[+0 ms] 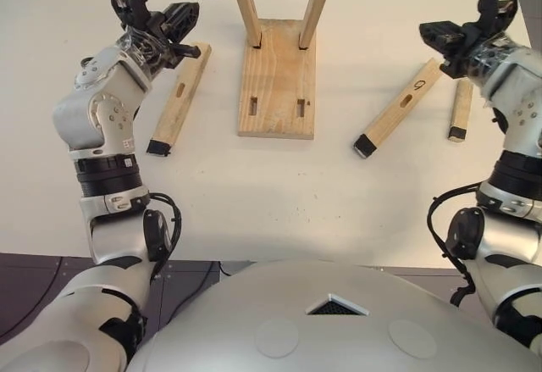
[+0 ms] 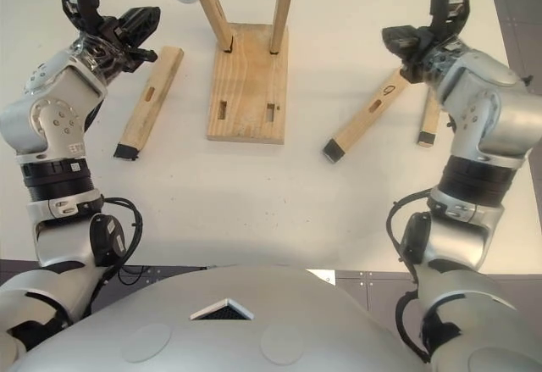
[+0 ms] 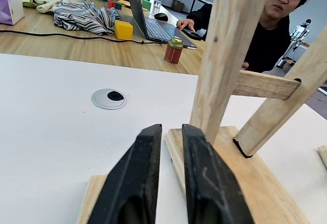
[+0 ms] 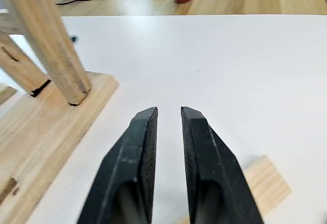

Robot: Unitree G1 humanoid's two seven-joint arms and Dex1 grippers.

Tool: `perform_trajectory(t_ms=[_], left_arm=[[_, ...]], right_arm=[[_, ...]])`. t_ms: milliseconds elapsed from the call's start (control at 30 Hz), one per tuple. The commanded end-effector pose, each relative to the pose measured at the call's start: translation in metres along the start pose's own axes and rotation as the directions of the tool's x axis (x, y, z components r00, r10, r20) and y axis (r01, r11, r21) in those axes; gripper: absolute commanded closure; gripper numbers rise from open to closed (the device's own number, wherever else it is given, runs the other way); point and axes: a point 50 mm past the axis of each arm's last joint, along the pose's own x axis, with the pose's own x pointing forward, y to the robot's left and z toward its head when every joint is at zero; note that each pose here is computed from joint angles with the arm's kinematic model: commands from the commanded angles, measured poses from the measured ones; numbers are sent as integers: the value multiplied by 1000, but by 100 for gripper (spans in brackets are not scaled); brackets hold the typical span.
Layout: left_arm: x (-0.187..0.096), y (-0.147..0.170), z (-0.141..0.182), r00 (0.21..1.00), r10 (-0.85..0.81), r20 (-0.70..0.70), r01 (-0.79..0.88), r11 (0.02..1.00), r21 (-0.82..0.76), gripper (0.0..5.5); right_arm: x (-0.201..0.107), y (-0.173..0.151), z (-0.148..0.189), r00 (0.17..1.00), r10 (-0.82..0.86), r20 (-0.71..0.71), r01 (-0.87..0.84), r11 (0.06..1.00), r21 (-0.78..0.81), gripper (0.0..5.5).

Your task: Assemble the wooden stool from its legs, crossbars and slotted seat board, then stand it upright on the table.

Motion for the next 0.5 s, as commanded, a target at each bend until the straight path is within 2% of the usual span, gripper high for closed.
perform_trajectory(t_ms=[33, 133, 233, 400, 500], left_arm=[[-15, -2, -17, 997, 81, 16, -80, 996, -47, 483], [-26, -8, -24, 989, 135, 65, -129, 988, -87, 483], [-32, -16, -26, 979, 169, 117, -154, 980, -129, 483], [-29, -23, -16, 961, 194, 195, -170, 976, -133, 483], [-24, -29, -14, 965, 173, 196, -155, 982, -104, 483]], right_arm=[[0, -10, 15, 998, -51, -48, 40, 978, -205, 548], [6, -15, 17, 988, -42, -146, -24, 905, -425, 548], [15, -19, 26, 978, -45, -203, -78, 825, -559, 548], [16, -29, 28, 946, -38, -323, -186, 752, -632, 548], [9, -47, 20, 941, -94, -326, -134, 780, -611, 548]])
